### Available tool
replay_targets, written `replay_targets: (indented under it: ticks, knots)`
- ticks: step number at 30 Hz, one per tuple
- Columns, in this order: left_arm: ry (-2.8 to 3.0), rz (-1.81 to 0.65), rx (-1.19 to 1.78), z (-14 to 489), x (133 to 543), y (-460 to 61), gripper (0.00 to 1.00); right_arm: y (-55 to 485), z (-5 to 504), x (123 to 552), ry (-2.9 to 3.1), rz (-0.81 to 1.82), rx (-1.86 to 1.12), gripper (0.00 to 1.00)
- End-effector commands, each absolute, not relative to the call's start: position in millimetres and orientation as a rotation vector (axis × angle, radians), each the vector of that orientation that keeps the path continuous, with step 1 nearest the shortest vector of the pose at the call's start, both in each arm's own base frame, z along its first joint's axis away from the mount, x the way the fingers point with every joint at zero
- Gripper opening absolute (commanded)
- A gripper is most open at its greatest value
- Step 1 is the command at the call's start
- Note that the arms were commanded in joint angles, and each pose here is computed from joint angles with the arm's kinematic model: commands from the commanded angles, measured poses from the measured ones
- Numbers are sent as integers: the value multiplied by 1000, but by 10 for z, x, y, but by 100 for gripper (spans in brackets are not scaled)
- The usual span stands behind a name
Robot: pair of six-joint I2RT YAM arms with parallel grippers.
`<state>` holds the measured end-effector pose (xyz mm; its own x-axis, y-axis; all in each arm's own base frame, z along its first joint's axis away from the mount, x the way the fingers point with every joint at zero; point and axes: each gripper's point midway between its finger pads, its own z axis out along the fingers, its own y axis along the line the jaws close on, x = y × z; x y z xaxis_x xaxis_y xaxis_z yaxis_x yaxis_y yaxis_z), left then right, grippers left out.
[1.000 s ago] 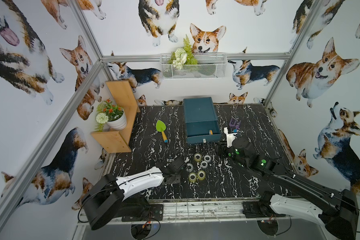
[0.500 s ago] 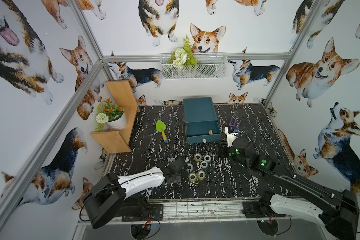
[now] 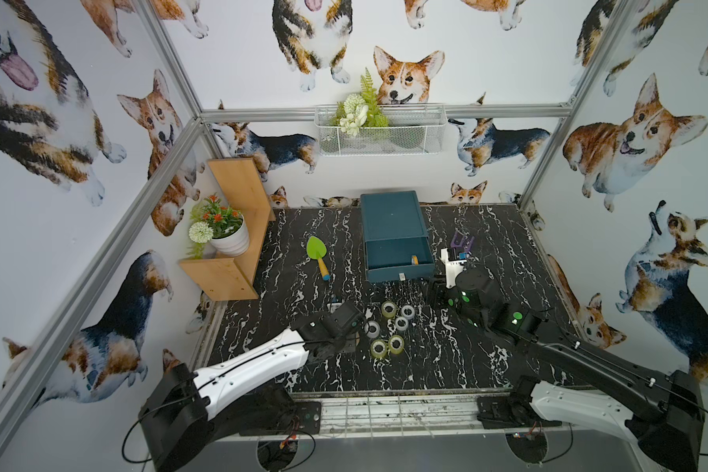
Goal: Place the transparent tape into the drawer according to color
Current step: Pick up the tape from the center of the board, then place the tape in the drawer.
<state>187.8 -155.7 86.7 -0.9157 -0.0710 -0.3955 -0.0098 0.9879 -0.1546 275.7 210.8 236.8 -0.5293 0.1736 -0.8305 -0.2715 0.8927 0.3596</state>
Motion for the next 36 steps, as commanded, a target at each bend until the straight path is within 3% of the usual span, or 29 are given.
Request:
replay_targets:
  ticks: [1,11,17,26,36]
  knots:
    - [2669,-198,-55,1225,1914,-1492,12,2008,2473,2782,2013,538,-14,59]
    - [2362,-428,-47,2762,2327,-1807,10,1851,2605,2750,1972,527,43,60]
    - [2227,-429,39,3260,2852,-2279,10,1806,2602,2726,1975,524,59,60]
    - [2281,-345,118,2980,3478,-2739,9,1788,2568,2660,1987,545,53,60]
    - [2403,-232,175,2333,3755,-2861,10,1931,2497,2649,1990,612,8,60]
